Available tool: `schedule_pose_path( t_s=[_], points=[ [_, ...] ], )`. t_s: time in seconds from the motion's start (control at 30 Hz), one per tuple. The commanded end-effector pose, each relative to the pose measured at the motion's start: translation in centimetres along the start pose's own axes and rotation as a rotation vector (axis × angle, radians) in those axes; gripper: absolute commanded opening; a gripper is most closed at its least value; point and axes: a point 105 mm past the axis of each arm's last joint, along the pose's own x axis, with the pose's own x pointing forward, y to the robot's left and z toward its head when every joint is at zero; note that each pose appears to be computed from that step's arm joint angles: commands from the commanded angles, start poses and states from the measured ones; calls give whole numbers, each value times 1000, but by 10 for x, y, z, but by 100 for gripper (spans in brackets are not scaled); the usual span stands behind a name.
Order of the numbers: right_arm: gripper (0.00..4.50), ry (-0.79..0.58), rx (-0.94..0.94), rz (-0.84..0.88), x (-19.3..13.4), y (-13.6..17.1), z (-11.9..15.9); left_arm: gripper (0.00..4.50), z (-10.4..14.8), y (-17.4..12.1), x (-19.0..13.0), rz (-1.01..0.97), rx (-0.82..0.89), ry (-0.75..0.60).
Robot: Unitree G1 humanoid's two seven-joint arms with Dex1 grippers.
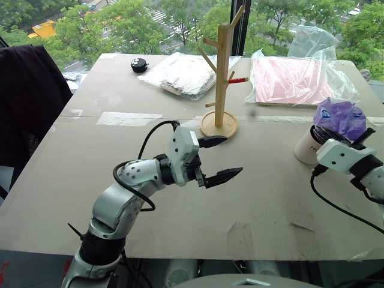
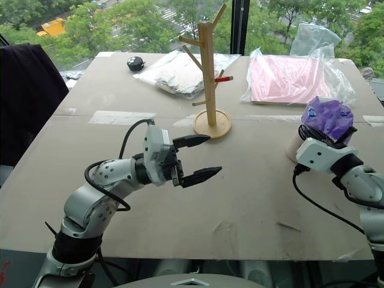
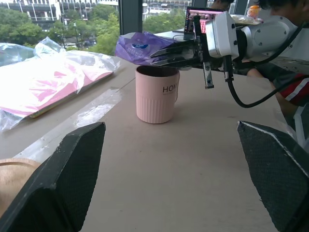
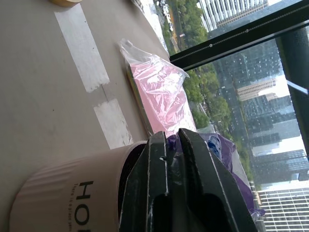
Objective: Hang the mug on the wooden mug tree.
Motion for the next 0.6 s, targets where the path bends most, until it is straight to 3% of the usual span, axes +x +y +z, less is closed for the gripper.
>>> schedule_pose_path(
  t_s=[0.03,0.33,0.6],
  points=[
    [6,15,-99,-130,-11,-41,0,450,13,-4,6,-39,26,-40],
    [6,221,-139,-188,-46,-63,-55,450,19,-11,20,-103,34,-46],
    [6,491,-11,-120,-87,-31,-128,450,17,-15,30,-134,32,-35]
  ],
)
